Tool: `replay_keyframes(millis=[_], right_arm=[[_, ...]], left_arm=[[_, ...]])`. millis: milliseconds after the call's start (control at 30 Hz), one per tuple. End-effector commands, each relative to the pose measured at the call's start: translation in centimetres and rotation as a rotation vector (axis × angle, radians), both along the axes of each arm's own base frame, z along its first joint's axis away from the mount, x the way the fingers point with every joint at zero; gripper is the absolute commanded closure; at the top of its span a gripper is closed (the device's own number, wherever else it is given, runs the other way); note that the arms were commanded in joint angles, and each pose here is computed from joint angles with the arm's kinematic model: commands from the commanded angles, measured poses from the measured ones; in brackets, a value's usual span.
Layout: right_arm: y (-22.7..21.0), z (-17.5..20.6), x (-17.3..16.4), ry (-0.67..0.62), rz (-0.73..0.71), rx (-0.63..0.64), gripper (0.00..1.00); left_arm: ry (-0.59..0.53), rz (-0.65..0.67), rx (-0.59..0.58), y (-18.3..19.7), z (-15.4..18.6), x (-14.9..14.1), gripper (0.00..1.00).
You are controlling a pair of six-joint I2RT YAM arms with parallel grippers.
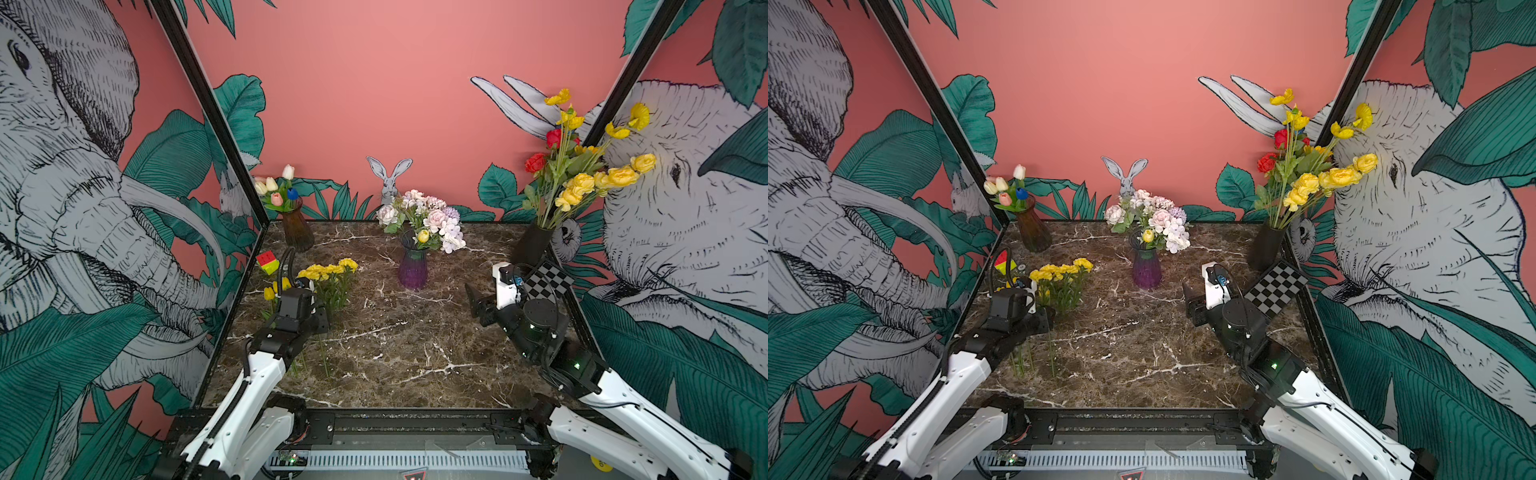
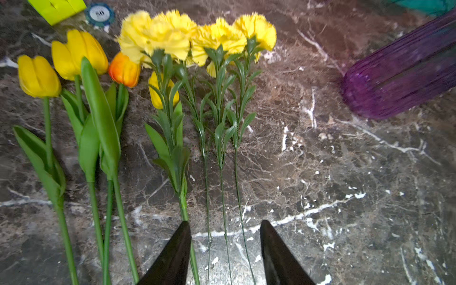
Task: Pick out yellow flowers from the vase
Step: Place the flower at the center of the board.
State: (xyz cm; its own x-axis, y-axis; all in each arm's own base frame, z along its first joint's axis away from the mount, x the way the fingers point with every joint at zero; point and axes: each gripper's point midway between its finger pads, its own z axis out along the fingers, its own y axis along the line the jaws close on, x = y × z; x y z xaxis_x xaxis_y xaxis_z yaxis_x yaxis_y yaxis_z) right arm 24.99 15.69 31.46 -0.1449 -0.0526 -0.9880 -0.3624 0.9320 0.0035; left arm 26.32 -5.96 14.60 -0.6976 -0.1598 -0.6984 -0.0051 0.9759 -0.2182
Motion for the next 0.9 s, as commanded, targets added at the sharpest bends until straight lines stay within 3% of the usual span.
replay_keyframes(millis=[0, 133, 367, 533, 867], right_arm=[[-0.4, 0.8, 0.2, -0.027, -0.028, 0.037, 0.27], [-1.2, 0.1, 0.2, -0.024, -0.062, 0.039, 0.25], [-3.3, -0.7, 0.0, -0.018, -0.155, 0.072, 0.22], [-4.5, -1.1, -0.4, -0.019, -0.194, 0.087, 0.21], [-5.5, -1.1, -1.0, -0.033, -0.206, 0.098, 0.19]], left_arm=[[-0.203, -0.023, -0.031, -0.2, 4.8, 0.7, 0.49], [-0.427, -0.118, -0.134, -2.3, 10.1, 1.6, 0.42], [-0.605, -0.230, -0.223, -6.8, 14.1, 4.2, 0.36], [-0.671, -0.393, -0.192, -13.3, 14.5, 5.8, 0.30], [-0.693, -0.557, -0.196, -20.6, 11.7, 10.2, 0.24]])
